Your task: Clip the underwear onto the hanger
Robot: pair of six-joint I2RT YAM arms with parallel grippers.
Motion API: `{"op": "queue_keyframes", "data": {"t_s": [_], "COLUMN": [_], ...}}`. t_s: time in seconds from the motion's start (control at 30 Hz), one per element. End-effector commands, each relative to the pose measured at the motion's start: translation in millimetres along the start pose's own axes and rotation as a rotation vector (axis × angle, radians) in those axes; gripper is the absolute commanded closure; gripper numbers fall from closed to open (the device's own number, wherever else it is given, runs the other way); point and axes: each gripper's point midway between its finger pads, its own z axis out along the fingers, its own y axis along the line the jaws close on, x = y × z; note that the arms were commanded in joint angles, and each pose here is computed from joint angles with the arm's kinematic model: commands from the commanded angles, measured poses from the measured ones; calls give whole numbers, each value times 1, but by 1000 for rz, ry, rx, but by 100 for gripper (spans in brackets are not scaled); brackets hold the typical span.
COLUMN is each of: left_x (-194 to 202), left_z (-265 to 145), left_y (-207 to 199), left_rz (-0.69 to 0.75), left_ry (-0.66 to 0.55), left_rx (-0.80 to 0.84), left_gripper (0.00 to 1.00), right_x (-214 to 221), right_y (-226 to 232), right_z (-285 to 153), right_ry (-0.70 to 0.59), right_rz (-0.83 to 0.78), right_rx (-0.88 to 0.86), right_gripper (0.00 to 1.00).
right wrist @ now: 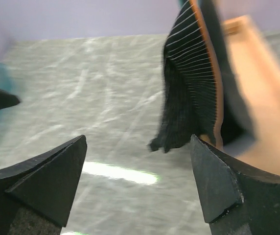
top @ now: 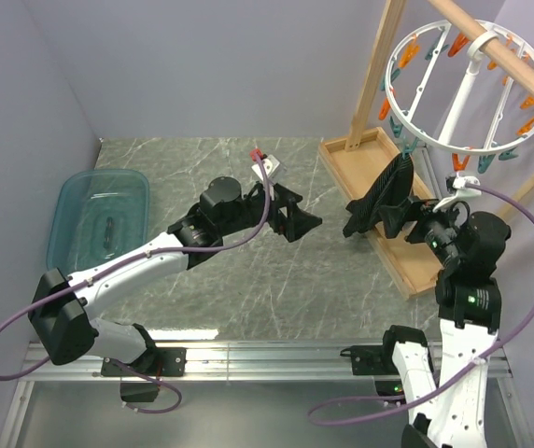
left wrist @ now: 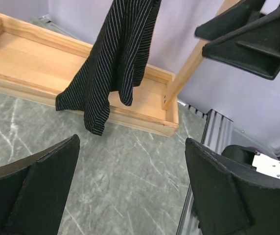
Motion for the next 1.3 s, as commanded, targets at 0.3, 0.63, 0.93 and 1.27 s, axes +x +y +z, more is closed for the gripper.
{"op": "queue_keyframes", "data": {"t_s": [0.3,0.63,0.93,1.27], "left_x": [-39,-55,-78,-99], "left_z": [-1,-3,-4,16], "left_y": [-26,-31,-30,-23], "left_rz": [41,68,135,147], "left_ry": [-136,-183,-240,-272], "left_rx": [119,132,124,146], "left_gripper": [8,8,8,10], "right_x": [-71,-110,-111,-108], "right_y": [-73,-85,-33,-11], "right_z": [-45,-1,21,24], "right_ry": [-192,-310,-344,-261], "right_rz": [-353,-374,-407,-341], "right_rx": [497,472,157,60], "right_gripper": [12,14,19,30]}}
